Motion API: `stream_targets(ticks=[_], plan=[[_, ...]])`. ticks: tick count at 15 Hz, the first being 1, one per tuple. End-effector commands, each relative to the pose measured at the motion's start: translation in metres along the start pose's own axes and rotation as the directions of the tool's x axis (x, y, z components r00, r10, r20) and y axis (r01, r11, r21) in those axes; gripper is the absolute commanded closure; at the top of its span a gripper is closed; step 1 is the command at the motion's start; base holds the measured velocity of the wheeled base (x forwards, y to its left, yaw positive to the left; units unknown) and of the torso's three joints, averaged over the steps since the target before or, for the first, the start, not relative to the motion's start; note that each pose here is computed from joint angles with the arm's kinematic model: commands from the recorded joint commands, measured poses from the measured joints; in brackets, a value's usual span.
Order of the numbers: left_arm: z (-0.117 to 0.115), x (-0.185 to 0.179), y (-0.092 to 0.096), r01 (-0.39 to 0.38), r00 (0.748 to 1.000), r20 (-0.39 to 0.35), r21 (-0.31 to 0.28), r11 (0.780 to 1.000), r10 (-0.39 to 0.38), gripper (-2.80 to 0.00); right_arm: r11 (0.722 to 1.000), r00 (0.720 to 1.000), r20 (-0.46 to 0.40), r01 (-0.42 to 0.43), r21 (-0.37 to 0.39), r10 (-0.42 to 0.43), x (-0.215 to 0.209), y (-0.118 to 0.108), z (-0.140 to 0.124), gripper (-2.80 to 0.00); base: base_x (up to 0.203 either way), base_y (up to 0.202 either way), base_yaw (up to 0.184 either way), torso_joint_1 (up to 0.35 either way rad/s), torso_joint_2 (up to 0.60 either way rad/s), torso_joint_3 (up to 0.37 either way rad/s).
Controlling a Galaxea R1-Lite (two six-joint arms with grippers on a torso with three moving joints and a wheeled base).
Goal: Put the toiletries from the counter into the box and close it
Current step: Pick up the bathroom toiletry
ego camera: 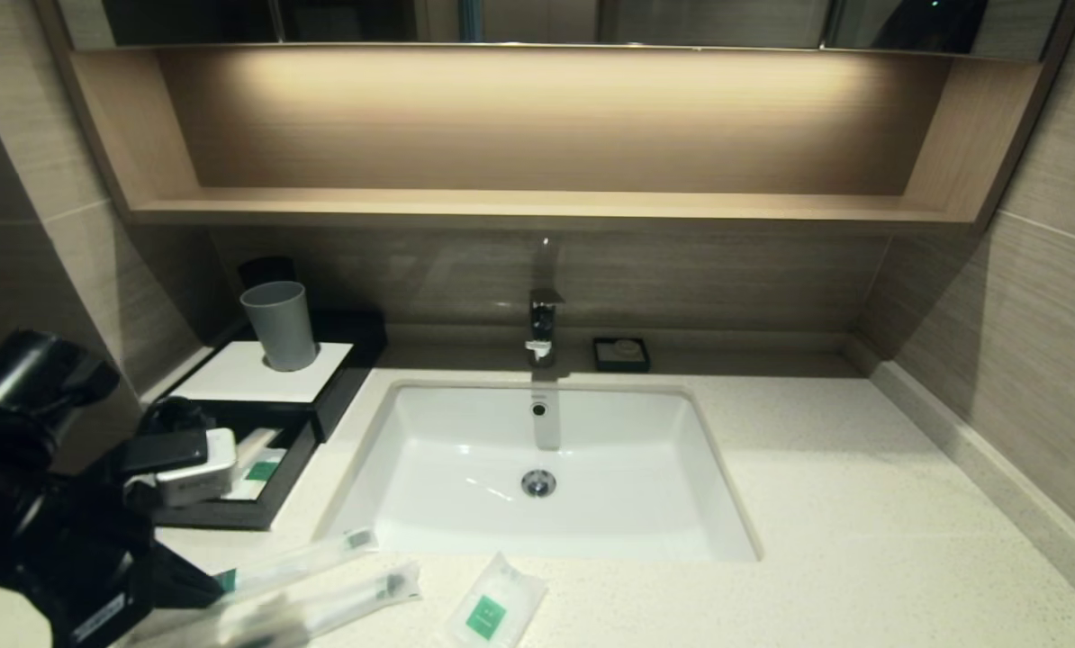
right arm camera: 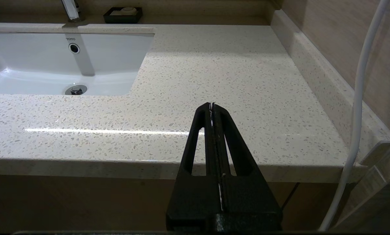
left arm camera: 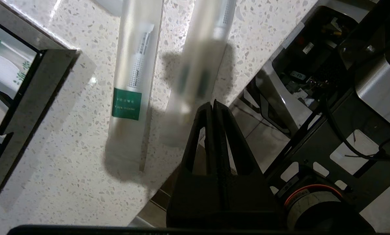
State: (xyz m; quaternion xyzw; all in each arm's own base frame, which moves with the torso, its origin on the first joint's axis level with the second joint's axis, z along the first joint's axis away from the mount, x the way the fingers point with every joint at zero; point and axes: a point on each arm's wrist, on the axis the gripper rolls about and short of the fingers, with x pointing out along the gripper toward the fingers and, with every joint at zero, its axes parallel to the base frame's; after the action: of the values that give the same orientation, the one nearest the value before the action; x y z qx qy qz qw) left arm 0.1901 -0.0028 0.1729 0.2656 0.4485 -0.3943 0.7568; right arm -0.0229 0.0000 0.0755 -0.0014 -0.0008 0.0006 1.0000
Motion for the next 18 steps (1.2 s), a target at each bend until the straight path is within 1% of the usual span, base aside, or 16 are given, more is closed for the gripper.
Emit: stream_targets(ticks=[1, 3, 6, 10, 12, 16, 18], plan=[[-0.006, 0.003, -0.001, 0.015, 1.0, -0.013, -0.008, 1.0, -0.015, 0.0, 1.0, 1.0, -0.001, 0.0, 0.0, 0.0, 0.0, 0.0, 0.0, 0.0, 0.0, 0.0, 0.0, 0.0, 0.0, 0.0], [-0.004, 0.005, -0.002, 0.027, 1.0, -0.016, 0.008, 1.0, -0.027, 0.0, 1.0, 1.0, -0.002, 0.0, 0.0, 0.0, 0.0, 0.0, 0.0, 0.0, 0.0, 0.0, 0.0, 0.0, 0.0, 0.0], [-0.005, 0.011, 0.0, 0.053, 0.998, -0.028, 0.093, 0.994, -0.05, 0.0, 1.0, 1.0, -0.002, 0.0, 0.0, 0.0, 0.0, 0.0, 0.0, 0.0, 0.0, 0.0, 0.0, 0.0, 0.0, 0.0], [0.011, 0.02, -0.005, 0.099, 0.995, -0.023, 0.157, 0.983, -0.096, 0.0, 1.0, 1.0, -0.002, 0.0, 0.0, 0.0, 0.0, 0.0, 0.0, 0.0, 0.0, 0.0, 0.0, 0.0, 0.0, 0.0], [0.023, 0.027, -0.008, 0.129, 0.992, -0.026, 0.164, 0.978, -0.127, 0.0, 1.0, 1.0, -0.002, 0.0, 0.0, 0.0, 0.0, 0.0, 0.0, 0.0, 0.0, 0.0, 0.0, 0.0, 0.0, 0.0], [0.046, 0.044, -0.002, 0.177, 0.984, -0.053, 0.134, 0.975, -0.171, 0.0, 1.0, 1.0, -0.003, 0.0, 0.0, 0.0, 0.0, 0.0, 0.0, 0.0, 0.0, 0.0, 0.0, 0.0, 0.0, 0.0], [0.05, 0.047, -0.003, 0.186, 0.982, -0.058, 0.133, 0.973, -0.18, 0.0, 1.0, 1.0, -0.002, 0.0, 0.0, 0.0, 0.0, 0.0, 0.0, 0.0, 0.0, 0.0, 0.0, 0.0, 0.0, 0.0]])
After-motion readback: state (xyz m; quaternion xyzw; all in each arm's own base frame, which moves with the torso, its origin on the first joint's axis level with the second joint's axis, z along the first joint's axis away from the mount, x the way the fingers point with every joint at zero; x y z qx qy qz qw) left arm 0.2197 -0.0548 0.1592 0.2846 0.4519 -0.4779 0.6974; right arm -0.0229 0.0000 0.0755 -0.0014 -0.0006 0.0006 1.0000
